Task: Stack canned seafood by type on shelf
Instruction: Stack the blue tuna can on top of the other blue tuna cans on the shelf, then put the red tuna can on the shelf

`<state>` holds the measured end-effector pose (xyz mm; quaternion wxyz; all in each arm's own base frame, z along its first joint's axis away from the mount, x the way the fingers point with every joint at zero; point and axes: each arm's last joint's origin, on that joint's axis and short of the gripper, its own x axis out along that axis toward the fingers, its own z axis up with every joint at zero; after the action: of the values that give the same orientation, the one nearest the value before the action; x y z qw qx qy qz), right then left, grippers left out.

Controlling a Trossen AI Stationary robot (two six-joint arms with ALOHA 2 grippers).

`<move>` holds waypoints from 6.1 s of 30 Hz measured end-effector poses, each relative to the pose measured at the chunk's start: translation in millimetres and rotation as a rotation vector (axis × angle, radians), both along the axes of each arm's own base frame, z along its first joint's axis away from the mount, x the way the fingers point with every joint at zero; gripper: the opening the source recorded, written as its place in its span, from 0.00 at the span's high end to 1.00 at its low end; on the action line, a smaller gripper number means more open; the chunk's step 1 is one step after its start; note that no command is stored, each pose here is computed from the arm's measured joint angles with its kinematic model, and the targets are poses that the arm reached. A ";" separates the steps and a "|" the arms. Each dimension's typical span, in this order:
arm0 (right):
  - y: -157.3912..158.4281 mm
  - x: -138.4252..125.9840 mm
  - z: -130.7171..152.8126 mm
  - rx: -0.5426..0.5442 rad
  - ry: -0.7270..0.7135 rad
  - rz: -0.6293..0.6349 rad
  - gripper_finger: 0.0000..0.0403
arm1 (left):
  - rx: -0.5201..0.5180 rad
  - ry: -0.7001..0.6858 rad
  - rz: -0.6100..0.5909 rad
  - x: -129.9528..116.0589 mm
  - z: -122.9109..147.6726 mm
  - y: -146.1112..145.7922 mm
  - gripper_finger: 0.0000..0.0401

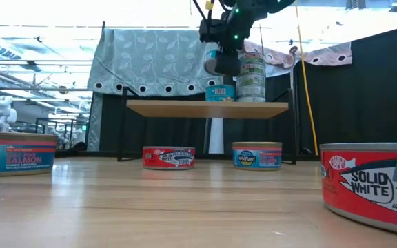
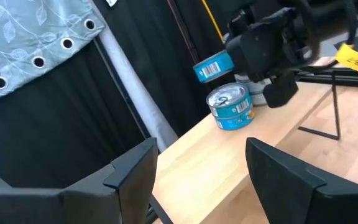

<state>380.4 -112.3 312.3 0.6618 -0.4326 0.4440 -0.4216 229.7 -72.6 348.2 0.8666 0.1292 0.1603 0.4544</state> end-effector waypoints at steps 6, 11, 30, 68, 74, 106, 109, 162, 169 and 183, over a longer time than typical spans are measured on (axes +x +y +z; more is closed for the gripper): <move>0.6 0.6 -2.1 0.033 -0.001 0.045 0.67 | -0.009 0.003 -0.008 0.2 -0.3 -0.2 0.39; -1.0 4.9 -14.7 0.043 0.060 0.041 0.67 | -0.009 0.003 -0.009 0.2 -0.3 -0.2 0.39; -8.7 9.7 -30.6 0.013 0.169 -0.006 0.64 | -0.024 0.012 -0.025 0.5 -0.9 -0.5 0.39; -8.6 -6.3 -10.0 0.110 0.100 -0.001 0.40 | -0.081 0.054 -0.096 2.4 -3.0 -2.3 0.39; -10.9 -8.9 1.4 0.189 0.041 0.004 0.40 | -0.083 0.053 -0.098 2.5 -2.9 -2.4 0.39; -9.2 -11.5 8.4 0.347 -0.026 0.052 0.40 | -0.129 0.070 -0.145 3.5 -4.1 -3.7 0.39; -9.1 -11.7 8.2 0.350 -0.028 0.049 0.40 | -0.140 0.075 -0.157 3.7 -4.4 -4.0 0.39; 256.5 -87.6 -59.3 0.919 -0.239 0.533 0.40 | -0.502 0.314 -0.498 54.0 -174.4 19.8 0.99; 232.1 -64.3 -69.7 0.955 -0.370 0.677 0.50 | -0.597 0.328 -0.448 42.4 -194.0 31.7 1.00; 201.0 -52.9 -77.2 0.985 -0.455 0.678 0.74 | -0.586 0.256 -0.445 29.7 -217.1 39.6 1.00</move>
<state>327.5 88.7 235.1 0.9574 -0.0934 0.2726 -0.0168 259.4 -32.9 131.1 0.9172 -0.0363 0.3582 0.1705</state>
